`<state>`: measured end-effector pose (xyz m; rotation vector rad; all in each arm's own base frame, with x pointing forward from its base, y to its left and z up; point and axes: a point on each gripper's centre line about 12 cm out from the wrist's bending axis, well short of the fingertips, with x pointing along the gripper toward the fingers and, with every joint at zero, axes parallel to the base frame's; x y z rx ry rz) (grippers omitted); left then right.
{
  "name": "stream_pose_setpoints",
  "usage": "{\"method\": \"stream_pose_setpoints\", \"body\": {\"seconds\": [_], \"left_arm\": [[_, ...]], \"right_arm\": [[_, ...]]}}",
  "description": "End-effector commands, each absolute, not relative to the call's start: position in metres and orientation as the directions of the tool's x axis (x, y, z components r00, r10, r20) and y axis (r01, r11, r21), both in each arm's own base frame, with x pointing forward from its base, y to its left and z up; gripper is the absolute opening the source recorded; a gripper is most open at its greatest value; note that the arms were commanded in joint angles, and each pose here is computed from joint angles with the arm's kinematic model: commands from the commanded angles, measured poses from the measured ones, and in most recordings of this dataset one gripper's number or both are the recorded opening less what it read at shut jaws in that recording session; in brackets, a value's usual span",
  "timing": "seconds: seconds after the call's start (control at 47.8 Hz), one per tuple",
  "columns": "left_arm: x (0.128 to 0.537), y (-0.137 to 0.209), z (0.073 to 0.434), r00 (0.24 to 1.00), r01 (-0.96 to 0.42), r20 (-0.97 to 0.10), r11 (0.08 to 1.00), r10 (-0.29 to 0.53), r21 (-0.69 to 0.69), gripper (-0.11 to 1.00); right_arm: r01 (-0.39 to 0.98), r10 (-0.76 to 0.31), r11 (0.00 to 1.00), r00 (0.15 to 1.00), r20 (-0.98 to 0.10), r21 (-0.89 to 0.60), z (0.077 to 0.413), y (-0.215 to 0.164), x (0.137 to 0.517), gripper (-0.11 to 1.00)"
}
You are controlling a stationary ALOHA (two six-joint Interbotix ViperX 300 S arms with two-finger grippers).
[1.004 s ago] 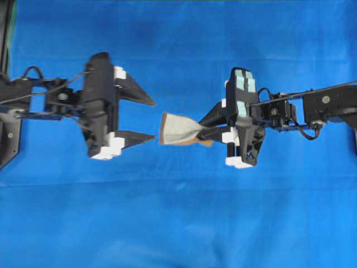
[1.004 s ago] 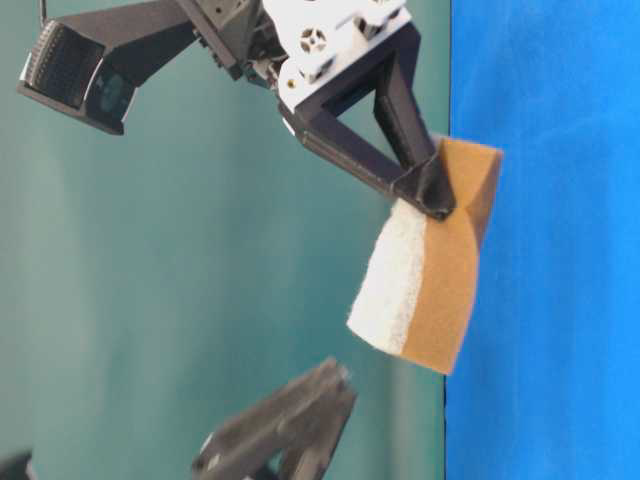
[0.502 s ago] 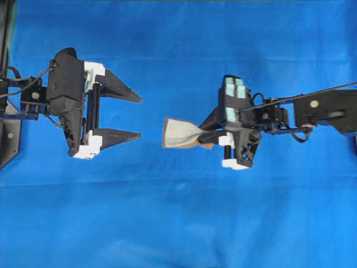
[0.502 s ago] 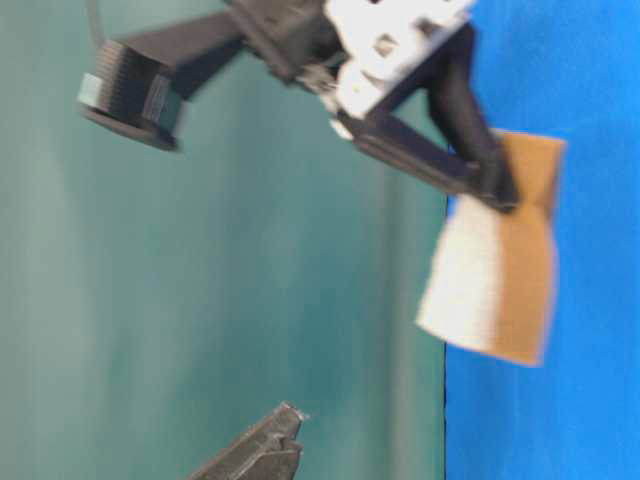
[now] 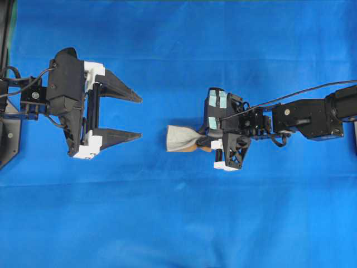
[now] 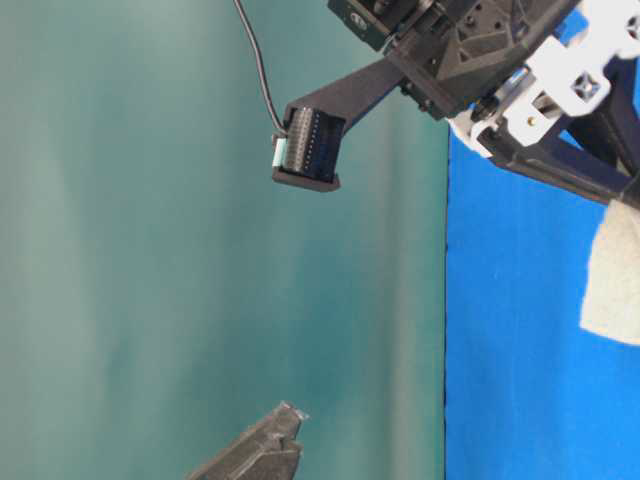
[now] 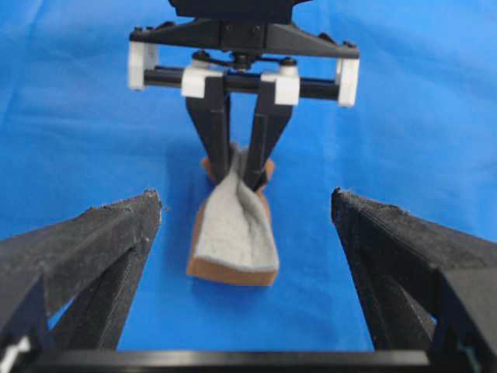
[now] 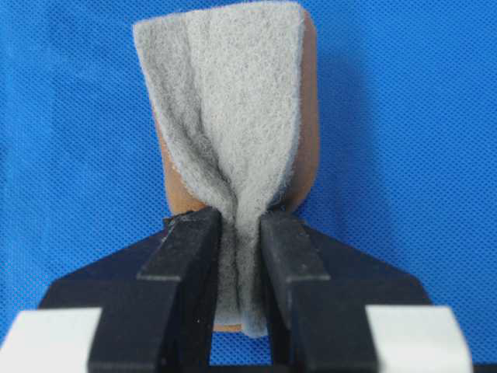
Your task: Hand over the sponge with the left arm and wipe it with the right arm.
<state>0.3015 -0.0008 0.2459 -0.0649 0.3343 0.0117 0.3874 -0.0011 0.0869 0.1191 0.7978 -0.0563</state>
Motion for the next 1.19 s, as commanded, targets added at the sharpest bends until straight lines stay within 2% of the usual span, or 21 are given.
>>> {"method": "stream_pose_setpoints", "body": {"seconds": [0.0, 0.418, 0.69, 0.858, 1.172], "left_arm": [[0.300, -0.001, 0.248, 0.949, -0.019, -0.315, 0.998, -0.001, -0.059, 0.89], [0.300, -0.001, 0.248, 0.950, -0.018, -0.314, 0.998, -0.001, -0.058, 0.89], [0.300, -0.002, 0.248, 0.949, -0.015, -0.314, 0.998, -0.002, -0.053, 0.89], [0.300, -0.001, 0.248, 0.949, -0.017, -0.315, 0.998, -0.001, -0.053, 0.89], [0.301, -0.001, 0.247, 0.948, -0.019, -0.318, 0.998, -0.001, -0.059, 0.89]], "right_arm": [[0.112, -0.018, 0.990, 0.710, -0.704, 0.088, 0.092, -0.008, 0.392, 0.24], [0.263, -0.185, 0.965, 0.685, -0.705, 0.002, 0.096, -0.102, 0.370, 0.24], [0.256, -0.205, 0.966, 0.690, -0.694, -0.031, 0.099, -0.113, 0.370, 0.24], [0.222, -0.165, 0.975, 0.694, -0.701, -0.009, 0.098, -0.091, 0.374, 0.24], [0.103, 0.006, 0.989, 0.684, -0.730, 0.104, 0.093, 0.007, 0.382, 0.24]]}}
